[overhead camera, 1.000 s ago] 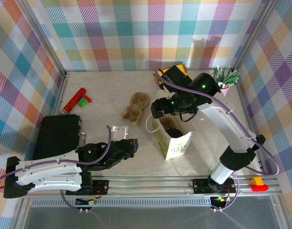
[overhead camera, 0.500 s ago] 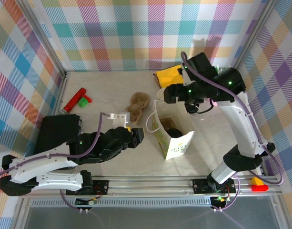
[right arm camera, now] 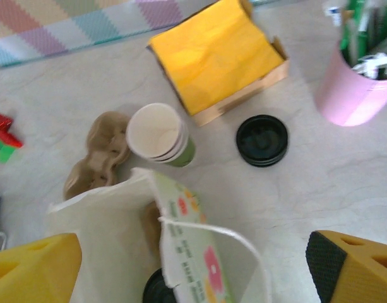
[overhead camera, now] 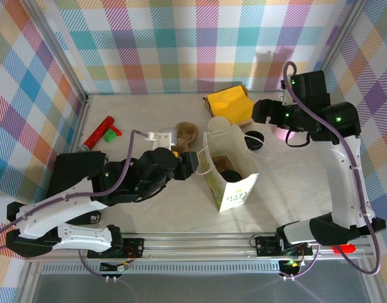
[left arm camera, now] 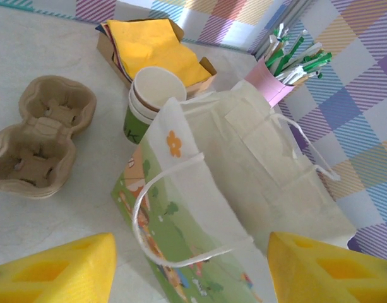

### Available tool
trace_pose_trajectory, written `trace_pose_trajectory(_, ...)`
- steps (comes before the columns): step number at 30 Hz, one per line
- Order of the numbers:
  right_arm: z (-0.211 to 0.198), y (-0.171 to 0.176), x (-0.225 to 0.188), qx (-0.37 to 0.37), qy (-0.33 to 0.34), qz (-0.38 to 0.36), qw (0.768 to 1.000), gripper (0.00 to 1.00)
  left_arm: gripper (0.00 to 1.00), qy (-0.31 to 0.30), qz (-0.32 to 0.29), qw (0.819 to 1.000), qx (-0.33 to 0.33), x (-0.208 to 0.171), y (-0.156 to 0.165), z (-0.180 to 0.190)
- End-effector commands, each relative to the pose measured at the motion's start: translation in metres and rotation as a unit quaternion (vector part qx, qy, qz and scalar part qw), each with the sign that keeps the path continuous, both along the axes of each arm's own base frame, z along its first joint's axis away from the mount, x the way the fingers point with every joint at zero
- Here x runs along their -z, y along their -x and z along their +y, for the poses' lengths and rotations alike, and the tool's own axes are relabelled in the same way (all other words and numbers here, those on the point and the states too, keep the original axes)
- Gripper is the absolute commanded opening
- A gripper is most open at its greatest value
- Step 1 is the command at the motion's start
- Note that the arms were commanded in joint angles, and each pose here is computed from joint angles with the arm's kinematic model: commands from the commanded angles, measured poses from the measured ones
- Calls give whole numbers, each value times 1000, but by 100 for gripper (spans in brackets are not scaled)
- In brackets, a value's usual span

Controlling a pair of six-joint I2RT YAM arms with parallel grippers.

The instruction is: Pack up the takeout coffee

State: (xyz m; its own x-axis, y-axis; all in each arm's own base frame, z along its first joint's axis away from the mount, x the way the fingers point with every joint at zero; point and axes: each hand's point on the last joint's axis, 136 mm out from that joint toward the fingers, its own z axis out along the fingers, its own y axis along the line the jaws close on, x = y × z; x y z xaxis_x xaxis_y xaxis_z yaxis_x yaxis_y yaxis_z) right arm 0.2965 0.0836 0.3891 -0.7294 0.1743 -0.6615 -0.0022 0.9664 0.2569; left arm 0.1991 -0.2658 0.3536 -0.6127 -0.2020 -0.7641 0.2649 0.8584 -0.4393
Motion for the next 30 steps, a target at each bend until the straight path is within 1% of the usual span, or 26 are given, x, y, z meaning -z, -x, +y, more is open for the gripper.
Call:
trace_pose_trajectory(1, -15, -11, -5, 7, 0, -33, 999, 93, 64, -7, 9, 1000, 12, -2, -7, -13)
trace_pose_trajectory(7, -45, -17, 15, 43, 4, -39, 998, 95, 60, -28, 51, 998, 19, 17, -22, -43)
trace_pose_trajectory(11, -56, -20, 26, 59, -5, -40, 997, 95, 56, -50, 85, 995, 13, 37, -31, -52)
trace_pose_trajectory(16, -62, -22, 41, 67, -7, -18, 998, 95, 46, -74, 133, 988, 3, 64, -40, -57)
trace_pose_trajectory(19, -63, -22, 48, 66, -5, -11, 998, 95, 37, -81, 153, 985, 2, 75, -44, -58)
trace_pose_trajectory(22, -64, -23, 52, 65, -2, -7, 998, 94, 29, -85, 163, 983, -1, 80, -48, -57)
trace_pose_trajectory(25, -64, -24, 55, 62, -1, -4, 998, 95, 23, -88, 169, 982, -6, 84, -54, -53)
trace_pose_trajectory(28, -64, -27, 56, 61, -3, -1, 998, 94, 19, -85, 172, 981, -10, 84, -62, -49)
trace_pose_trajectory(30, -63, -29, 56, 59, -5, -2, 998, 94, 18, -82, 170, 982, -10, 82, -66, -47)
